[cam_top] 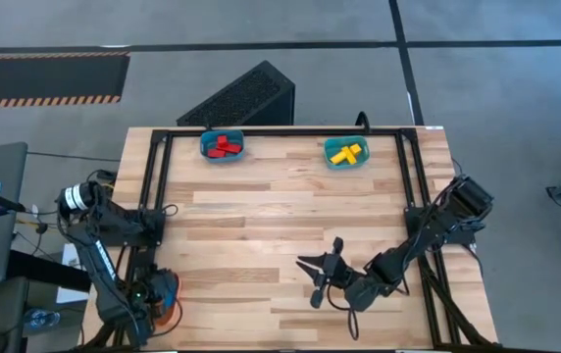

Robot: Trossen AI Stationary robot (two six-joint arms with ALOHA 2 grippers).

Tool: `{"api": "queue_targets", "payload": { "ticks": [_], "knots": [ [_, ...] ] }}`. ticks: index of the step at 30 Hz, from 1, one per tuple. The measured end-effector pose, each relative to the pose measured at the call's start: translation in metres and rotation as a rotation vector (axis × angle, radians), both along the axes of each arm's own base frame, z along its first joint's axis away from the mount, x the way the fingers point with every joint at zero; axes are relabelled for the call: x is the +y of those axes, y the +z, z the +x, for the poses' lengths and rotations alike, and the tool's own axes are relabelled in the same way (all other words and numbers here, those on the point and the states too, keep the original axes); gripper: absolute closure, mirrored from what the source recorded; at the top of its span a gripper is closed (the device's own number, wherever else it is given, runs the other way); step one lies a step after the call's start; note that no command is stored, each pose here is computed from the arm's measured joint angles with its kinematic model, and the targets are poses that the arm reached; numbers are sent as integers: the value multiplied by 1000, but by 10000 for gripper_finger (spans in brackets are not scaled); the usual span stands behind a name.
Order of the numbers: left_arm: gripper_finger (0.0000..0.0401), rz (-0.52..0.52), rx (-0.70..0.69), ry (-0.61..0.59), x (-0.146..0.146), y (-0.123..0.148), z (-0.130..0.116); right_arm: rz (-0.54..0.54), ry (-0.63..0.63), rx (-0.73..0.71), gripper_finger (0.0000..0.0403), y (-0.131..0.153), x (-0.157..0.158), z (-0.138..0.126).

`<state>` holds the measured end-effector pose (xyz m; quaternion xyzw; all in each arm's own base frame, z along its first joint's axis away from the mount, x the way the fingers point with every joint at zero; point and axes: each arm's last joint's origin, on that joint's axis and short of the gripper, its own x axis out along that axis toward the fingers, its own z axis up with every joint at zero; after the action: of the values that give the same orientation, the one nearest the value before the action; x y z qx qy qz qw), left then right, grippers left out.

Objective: Sort & place blocks by color
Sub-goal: Return to Home Position

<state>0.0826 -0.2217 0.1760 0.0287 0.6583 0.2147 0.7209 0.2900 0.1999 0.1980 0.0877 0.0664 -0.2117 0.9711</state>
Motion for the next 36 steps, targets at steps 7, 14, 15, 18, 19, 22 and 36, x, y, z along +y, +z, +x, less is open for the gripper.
{"api": "queue_targets", "payload": {
  "ticks": [7, 14, 15, 18, 19, 22, 36],
  "knots": [
    [250, 52, -287, -89, 0, 26, 1, -134, 20, 48, 321, 1, 9, -9],
    [266, 52, -731, -229, 24, 33, 1, -336, 64, 303, 324, -15, -22, 5],
    [270, 41, -757, -222, 31, 29, 1, -291, 78, 337, 326, -19, -32, 10],
    [286, 0, -803, -187, 51, 10, 5, -167, 128, 415, 337, -30, -64, 22],
    [292, -14, -820, -178, 58, 4, 7, -136, 150, 421, 341, -32, -72, 26],
    [308, -34, -882, -144, 79, -7, 15, -124, 240, 395, 354, -33, -91, 35],
    [362, 205, -1086, -128, 183, 13, 55, -197, 299, 314, 395, -24, -195, 61]
  ]
}}
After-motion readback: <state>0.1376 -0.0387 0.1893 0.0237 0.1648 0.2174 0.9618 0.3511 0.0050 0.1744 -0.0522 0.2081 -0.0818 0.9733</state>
